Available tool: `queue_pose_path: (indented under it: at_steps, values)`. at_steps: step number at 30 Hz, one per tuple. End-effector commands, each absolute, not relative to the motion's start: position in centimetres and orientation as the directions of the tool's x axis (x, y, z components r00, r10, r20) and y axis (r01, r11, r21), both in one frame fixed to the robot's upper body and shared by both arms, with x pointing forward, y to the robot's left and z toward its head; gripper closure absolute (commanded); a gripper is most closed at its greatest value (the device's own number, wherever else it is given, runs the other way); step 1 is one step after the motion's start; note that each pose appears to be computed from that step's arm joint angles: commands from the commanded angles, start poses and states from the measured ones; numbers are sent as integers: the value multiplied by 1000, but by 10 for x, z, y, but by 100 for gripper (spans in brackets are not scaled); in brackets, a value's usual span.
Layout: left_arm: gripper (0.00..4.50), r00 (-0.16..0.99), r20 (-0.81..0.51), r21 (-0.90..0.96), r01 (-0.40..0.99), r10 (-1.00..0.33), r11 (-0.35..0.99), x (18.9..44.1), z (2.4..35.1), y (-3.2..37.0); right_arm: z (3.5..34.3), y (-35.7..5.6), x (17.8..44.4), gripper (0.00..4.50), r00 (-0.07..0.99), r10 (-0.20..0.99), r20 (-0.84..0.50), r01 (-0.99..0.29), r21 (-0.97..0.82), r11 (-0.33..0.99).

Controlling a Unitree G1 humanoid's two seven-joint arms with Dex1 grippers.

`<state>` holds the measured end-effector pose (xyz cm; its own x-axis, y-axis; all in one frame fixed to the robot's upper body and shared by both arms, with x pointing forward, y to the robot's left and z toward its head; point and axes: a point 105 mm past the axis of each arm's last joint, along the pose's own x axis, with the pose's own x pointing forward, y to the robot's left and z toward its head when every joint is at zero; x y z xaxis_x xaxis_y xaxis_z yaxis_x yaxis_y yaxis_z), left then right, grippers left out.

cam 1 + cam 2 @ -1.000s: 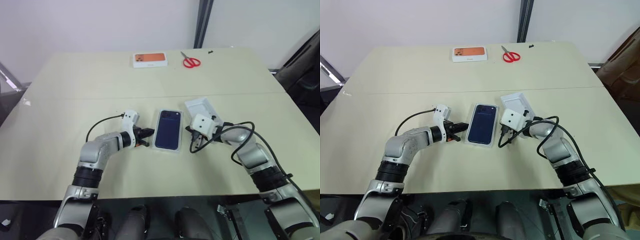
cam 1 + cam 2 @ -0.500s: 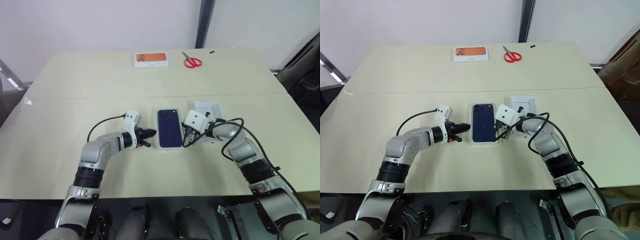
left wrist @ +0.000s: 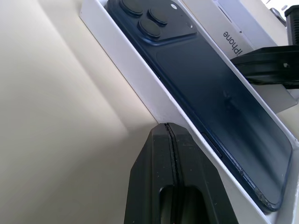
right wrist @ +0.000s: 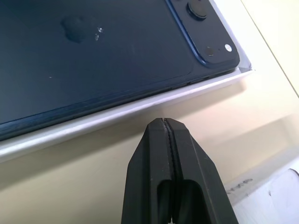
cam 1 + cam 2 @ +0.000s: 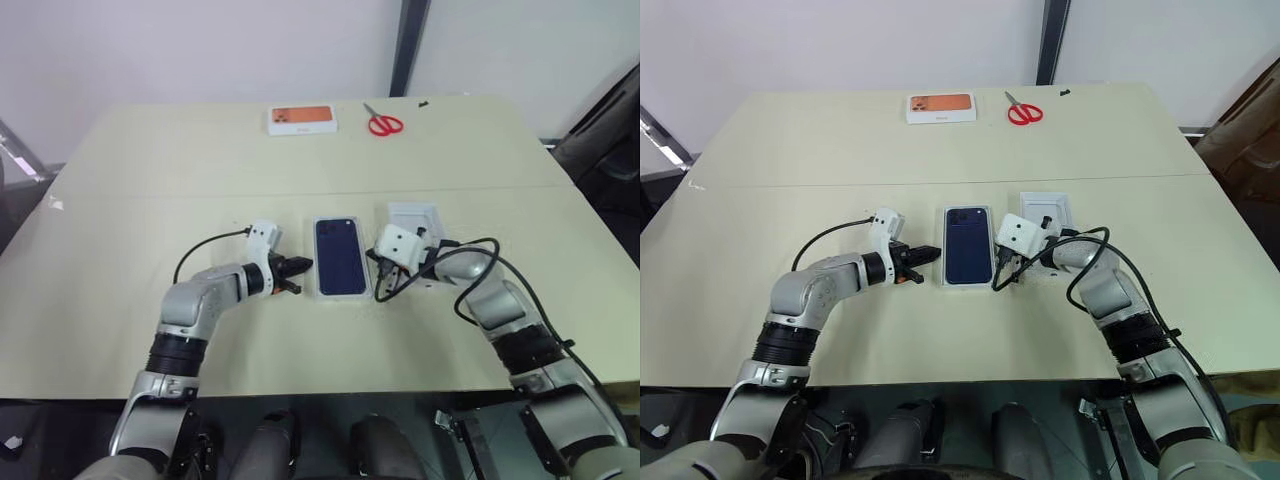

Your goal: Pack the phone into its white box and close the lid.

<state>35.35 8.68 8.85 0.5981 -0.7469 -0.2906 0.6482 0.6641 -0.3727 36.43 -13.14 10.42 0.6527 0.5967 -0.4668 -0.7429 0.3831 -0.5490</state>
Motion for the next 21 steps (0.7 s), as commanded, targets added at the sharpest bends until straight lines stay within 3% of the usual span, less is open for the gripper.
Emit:
queue_pose_path:
  at_steps: [1,13,15,18,21]
  values:
    - [450,612,-249,-335,673,-750,660,357,102,90,118,-136,361,449,669,605,-432,-722,-571,391]
    - [450,591,-206,-221,749,-780,625,351,116,104,125,-157,349,449,672,587,-452,-725,-565,395]
    - [450,590,-183,-226,753,-786,618,350,122,115,131,-153,345,449,658,622,-424,-743,-497,448]
    - [361,571,-166,-220,773,-804,595,346,130,128,150,-148,346,357,677,650,-346,-729,-441,524]
    - [211,563,-168,-172,792,-809,586,343,134,139,167,-154,354,210,738,611,-285,-671,-400,624]
